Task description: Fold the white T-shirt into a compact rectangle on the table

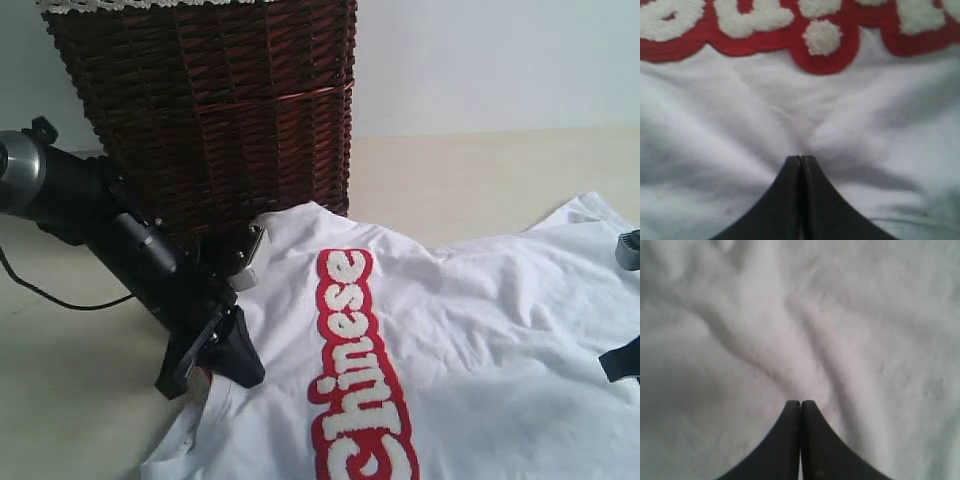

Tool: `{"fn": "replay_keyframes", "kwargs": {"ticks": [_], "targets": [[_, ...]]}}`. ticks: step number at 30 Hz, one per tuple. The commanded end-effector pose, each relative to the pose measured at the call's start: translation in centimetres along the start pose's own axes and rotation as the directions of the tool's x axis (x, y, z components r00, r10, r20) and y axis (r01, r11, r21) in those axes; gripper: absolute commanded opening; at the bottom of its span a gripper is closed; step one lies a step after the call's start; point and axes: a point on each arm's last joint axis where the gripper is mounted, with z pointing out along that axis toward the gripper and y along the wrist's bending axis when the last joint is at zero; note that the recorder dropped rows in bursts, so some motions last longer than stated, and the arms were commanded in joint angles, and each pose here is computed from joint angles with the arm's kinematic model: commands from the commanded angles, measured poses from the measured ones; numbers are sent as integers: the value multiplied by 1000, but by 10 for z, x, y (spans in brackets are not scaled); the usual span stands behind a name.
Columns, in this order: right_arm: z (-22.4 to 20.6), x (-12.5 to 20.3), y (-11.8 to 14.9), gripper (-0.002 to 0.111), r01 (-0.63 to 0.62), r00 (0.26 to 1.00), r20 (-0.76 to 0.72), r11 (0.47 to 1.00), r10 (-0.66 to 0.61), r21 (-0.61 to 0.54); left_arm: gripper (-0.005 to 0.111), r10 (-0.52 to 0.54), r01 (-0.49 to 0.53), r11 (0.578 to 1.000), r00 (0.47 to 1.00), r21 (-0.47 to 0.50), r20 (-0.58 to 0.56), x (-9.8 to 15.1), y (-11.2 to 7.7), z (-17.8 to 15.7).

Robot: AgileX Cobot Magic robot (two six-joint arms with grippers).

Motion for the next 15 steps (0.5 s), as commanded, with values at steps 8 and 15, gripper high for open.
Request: {"fn": "replay_keyframes", "kwargs": {"ticks": [8, 15], "targets": [[-16, -3, 1, 0, 2, 997, 73, 1000, -3, 17, 0, -40, 48, 967, 999, 250, -35, 11, -31, 6], [-16, -3, 1, 0, 6, 997, 73, 1000, -8, 17, 0, -34, 31, 993, 999, 117, 21, -18, -31, -42]]}}
